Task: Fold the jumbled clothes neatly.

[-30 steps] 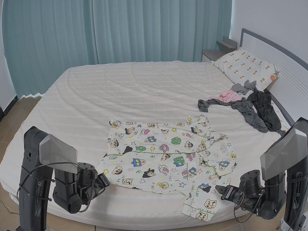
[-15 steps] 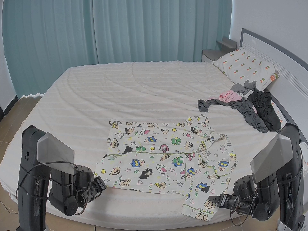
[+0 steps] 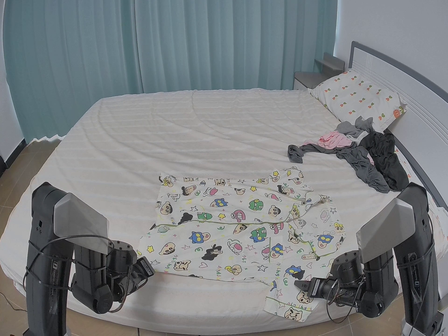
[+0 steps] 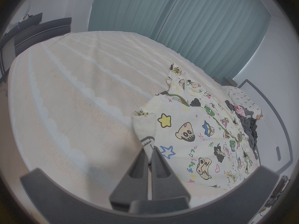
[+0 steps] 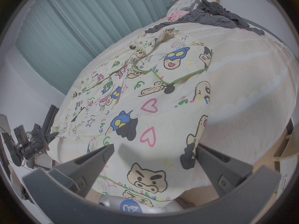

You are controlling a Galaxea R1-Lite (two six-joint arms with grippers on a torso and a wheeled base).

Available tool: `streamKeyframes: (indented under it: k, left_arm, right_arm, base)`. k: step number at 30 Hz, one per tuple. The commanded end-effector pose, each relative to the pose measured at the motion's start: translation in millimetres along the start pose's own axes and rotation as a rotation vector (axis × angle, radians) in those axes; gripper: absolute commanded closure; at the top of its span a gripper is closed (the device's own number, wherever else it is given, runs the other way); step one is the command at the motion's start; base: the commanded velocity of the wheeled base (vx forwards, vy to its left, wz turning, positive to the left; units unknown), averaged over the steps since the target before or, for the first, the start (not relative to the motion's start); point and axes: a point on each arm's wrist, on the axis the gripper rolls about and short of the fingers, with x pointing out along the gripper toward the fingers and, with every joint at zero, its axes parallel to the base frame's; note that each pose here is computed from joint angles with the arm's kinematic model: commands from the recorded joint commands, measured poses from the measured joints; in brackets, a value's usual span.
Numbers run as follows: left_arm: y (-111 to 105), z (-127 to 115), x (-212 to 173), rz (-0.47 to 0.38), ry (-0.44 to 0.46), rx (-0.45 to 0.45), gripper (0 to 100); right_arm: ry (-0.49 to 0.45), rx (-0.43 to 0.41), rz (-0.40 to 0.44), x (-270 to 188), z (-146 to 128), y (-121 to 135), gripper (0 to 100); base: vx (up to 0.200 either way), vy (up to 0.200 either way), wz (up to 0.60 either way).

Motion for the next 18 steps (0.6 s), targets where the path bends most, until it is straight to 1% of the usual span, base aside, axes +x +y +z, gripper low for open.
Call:
streamKeyframes:
  k: [1,4,5,6,8,11,15,17,18]
  left_arm:
    - [-1.1,0.2,-0.5,-0.003,-0.002,0.004,100]
    - [-0.7,-2.2,-2.6,0.001,0.007,0.035,100]
    - [-0.7,-2.2,-2.6,0.001,0.007,0.035,100]
    - [-0.6,-3.7,-3.9,0.003,0.013,0.071,100]
    - [-0.5,-3.8,-6.2,0.004,0.016,0.09,100]
    - [0.5,-4.2,-14.0,0.008,0.027,0.104,100]
    - [5.4,-8.8,-20.5,0.026,0.057,0.167,100]
    - [5.9,-9.1,-21.1,0.028,0.06,0.173,100]
    - [7.1,-12.8,-24.6,0.032,0.079,0.193,100]
  right_arm:
    - [0.008,-0.014,-0.003,-2.2,-1.7,-1.7,100]
    - [0.007,-0.048,-0.017,-3.4,0.0,-6.0,100]
    - [0.007,-0.048,-0.017,-3.4,0.0,-6.0,100]
    - [0.005,-0.084,-0.025,-5.8,2.8,-9.9,100]
    - [0.015,-0.105,-0.002,-10.2,4.2,-9.8,100]
    - [0.028,-0.102,0.026,-18.0,6.7,-10.5,100]
    - [0.045,-0.111,-0.003,-21.7,8.5,-23.1,100]
    - [0.049,-0.113,-0.004,-22.1,8.5,-24.9,100]
    - [0.08,-0.122,0.011,-27.2,8.6,-32.9,100]
  base:
    - [0.0,0.0,0.0]
    - [0.0,0.0,0.0]
    - [0.0,0.0,0.0]
    - [0.0,0.0,0.0]
    - [0.0,0.0,0.0]
    - [0.0,0.0,0.0]
    - [0.0,0.0,0.0]
    - [0.0,0.0,0.0]
    - [0.0,0.0,0.0]
